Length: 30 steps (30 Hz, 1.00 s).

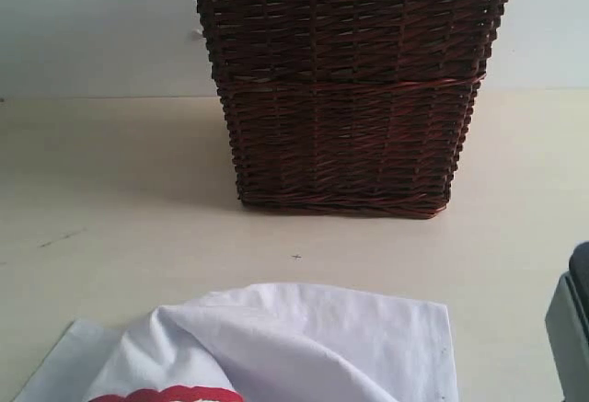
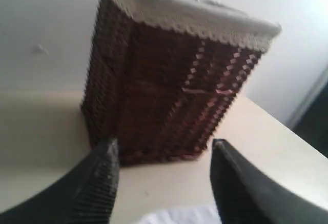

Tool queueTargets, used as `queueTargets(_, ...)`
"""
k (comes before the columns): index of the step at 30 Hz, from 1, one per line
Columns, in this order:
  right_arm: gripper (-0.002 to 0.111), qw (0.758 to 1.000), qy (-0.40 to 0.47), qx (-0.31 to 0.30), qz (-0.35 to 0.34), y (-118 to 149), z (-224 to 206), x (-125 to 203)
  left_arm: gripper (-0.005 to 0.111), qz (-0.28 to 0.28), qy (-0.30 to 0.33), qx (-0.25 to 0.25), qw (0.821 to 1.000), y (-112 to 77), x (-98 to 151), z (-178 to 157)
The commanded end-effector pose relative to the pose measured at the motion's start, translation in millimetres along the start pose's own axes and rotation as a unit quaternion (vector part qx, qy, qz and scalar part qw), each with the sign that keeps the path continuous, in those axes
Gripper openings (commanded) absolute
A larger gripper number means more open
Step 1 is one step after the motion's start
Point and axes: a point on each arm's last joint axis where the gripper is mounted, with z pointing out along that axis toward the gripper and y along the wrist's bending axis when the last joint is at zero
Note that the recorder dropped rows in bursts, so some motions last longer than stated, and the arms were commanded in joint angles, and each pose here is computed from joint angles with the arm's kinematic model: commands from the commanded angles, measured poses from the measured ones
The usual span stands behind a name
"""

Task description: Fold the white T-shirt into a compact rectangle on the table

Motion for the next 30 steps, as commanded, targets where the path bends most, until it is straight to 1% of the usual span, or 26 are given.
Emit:
queueTargets(1, 0.043, 0.991, 0.015, 0.11, 0.078, -22.7, 3.2, -0.5, 0.04, -0.085, 0.123, 0.075, 0.986, 13.5, 30.1, 19.9)
queueTargets(2, 0.043, 0.988, 0.013, 0.122, 0.09, -26.2, 4.8, -2.4, 0.038, -0.1, 0.139, 0.072, 0.983, 19.0, 35.3, 23.6)
queueTargets(4, 0.043, 0.987, 0.019, 0.119, 0.104, -30.2, 12.6, -8.6, 0.032, -0.138, 0.172, 0.072, 0.973, 29.0, 43.8, 31.4)
queueTargets(5, 0.043, 0.987, 0.029, 0.113, 0.111, -35.7, 24.8, -16.8, 0.028, -0.156, 0.198, 0.087, 0.964, 34.1, 48.0, 37.1)
queueTargets(6, 0.042, 0.986, 0.034, 0.114, 0.114, -40.0, 32.5, -21.8, 0.028, -0.162, 0.207, 0.093, 0.96, 35.9, 49.7, 39.0)
queueTargets(7, 0.038, 0.985, 0.043, 0.125, 0.112, -49.5, 48.5, -30.9, 0.028, -0.167, 0.214, 0.092, 0.958, 39.2, 51.5, 41.4)
queueTargets(10, 0.021, 0.982, 0.057, 0.138, 0.116, -63.2, 77.2, -43.5, 0.027, -0.166, 0.214, 0.081, 0.959, 42.1, 52.0, 42.6)
queueTargets(11, 0.01, 0.979, 0.073, 0.152, 0.114, -71.6, 95.5, -48.0, 0.02, -0.166, 0.216, 0.083, 0.959, 41.5, 52.9, 42.5)
queueTargets(12, 0.002, 0.975, 0.091, 0.163, 0.12, -77.6, 105.0, -50.7, 0.013, -0.16, 0.219, 0.089, 0.959, 40.3, 54.9, 42.3)
queueTargets(13, 0.0, 0.966, 0.116, 0.182, 0.14, -86.5, 113.9, -51.8, 0.002, -0.146, 0.228, 0.105, 0.957, 36.3, 58.4, 42.3)
queueTargets(14, 0.0, 0.956, 0.135, 0.198, 0.167, -96.1, 122.7, -51.3, 0.0, -0.135, 0.238, 0.122, 0.954, 32.0, 62.4, 42.3)
queueTargets(15, 0.0, 0.95, 0.154, 0.2, 0.181, -104.7, 134.7, -50.2, 0.0, -0.129, 0.248, 0.135, 0.951, 28.2, 64.4, 43.1)
queueTargets(16, 0.0, 0.948, 0.168, 0.191, 0.19, -110.3, 146.4, -49.0, 0.0, -0.119, 0.255, 0.137, 0.95, 26.3, 66.3, 44.3)
queueTargets(18, 0.0, 0.951, 0.171, 0.167, 0.194, -114.0, 172.5, -49.7, 0.0, -0.106, 0.262, 0.123, 0.951, 26.7, 69.3, 47.0)
queueTargets(20, 0.0, 0.956, 0.168, 0.163, 0.178, -116.8, 188.8, -51.4, 0.0, -0.109, 0.27, 0.123, 0.949, 27.0, 71.9, 48.5)
queueTargets(22, 0.0, 0.944, 0.187, 0.183, 0.201, -133.5, 203.6, -45.0, 0.0, -0.116, 0.281, 0.12, 0.945, 30.1, 74.8, 51.4)
queueTargets(25, 0.0, 0.932, 0.204, 0.189, 0.231, -153.0, 205.7, -27.5, 0.0, -0.118, 0.286, 0.119, 0.943, 31.3, 76.1, 52.5)
queueTargets(28, 0.0, 0.91, 0.213, 0.206, 0.29, -178.9, 193.2, -8.9, 0.0, -0.117, 0.285, 0.115, 0.944, 32.2, 76.1, 52.8)
queueTargets(30, 0.0, 0.9, 0.22, 0.211, 0.312, -188.2, 188.1, -1.1, 0.0, -0.117, 0.287, 0.115, 0.944, 32.7, 76.7, 53.3)
